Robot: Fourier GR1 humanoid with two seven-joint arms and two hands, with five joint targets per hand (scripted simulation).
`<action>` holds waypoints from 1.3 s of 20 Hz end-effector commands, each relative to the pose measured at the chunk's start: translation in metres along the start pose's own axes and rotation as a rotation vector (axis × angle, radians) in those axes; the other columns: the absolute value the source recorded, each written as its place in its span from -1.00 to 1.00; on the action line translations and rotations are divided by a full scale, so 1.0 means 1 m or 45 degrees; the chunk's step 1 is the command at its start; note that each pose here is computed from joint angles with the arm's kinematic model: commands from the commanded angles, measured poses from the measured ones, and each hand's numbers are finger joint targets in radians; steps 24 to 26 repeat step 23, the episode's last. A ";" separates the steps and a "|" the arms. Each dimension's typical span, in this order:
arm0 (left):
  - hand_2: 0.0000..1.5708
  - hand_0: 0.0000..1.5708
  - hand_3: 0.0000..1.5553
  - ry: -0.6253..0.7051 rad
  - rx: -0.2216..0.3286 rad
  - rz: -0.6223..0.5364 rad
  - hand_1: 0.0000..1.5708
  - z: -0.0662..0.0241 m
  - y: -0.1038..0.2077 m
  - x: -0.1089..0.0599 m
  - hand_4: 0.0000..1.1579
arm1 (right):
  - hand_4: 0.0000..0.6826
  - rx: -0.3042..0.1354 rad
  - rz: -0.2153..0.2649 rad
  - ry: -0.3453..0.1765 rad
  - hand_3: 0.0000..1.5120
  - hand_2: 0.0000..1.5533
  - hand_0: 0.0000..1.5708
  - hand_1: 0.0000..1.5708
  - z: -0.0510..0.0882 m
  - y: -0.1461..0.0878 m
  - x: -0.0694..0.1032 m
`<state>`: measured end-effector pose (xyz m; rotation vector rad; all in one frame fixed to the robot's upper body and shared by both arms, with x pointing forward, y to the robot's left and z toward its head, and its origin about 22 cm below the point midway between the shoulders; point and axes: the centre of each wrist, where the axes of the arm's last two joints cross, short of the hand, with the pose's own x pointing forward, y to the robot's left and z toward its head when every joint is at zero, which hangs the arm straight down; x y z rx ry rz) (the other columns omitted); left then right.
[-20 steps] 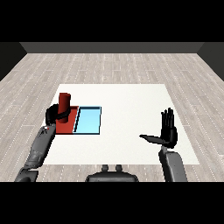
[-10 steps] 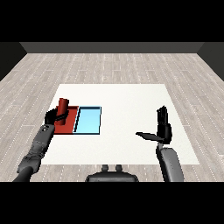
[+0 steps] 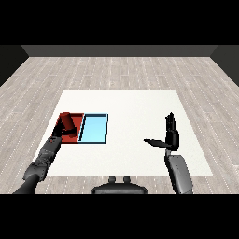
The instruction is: Pick the red can and put it in the red box
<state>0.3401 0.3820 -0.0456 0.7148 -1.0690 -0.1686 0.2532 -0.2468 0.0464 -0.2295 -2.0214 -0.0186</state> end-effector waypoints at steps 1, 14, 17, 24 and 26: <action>-1.00 -1.00 -1.00 0.005 -0.147 -0.147 -1.00 -0.0040 0.005 0.007 -0.47 | -1.00 0.003 0.001 -0.019 -1.00 -1.00 -1.00 -1.00 0.004 -0.003 -0.007; -1.00 -1.00 -1.00 -0.447 0.331 0.451 -1.00 -0.0143 0.038 0.039 -1.00 | -1.00 -0.004 -0.087 -0.047 -1.00 -1.00 -1.00 -1.00 0.004 -0.004 -0.001; -1.00 -1.00 -1.00 -0.715 0.267 0.697 -1.00 -0.0141 0.025 0.071 -1.00 | -1.00 0.048 -0.185 -0.087 -1.00 -1.00 -1.00 -1.00 0.004 0.002 0.003; -1.00 -1.00 -1.00 -1.038 -0.058 1.052 -1.00 0.0152 -0.056 0.102 -1.00 | -1.00 0.155 -0.322 -0.019 -1.00 -1.00 -1.00 -1.00 0.020 0.010 -0.007; -1.00 -1.00 -1.00 -1.038 -0.058 1.052 -1.00 0.0152 -0.056 0.102 -1.00 | -1.00 0.155 -0.322 -0.019 -1.00 -1.00 -1.00 -1.00 0.020 0.010 -0.007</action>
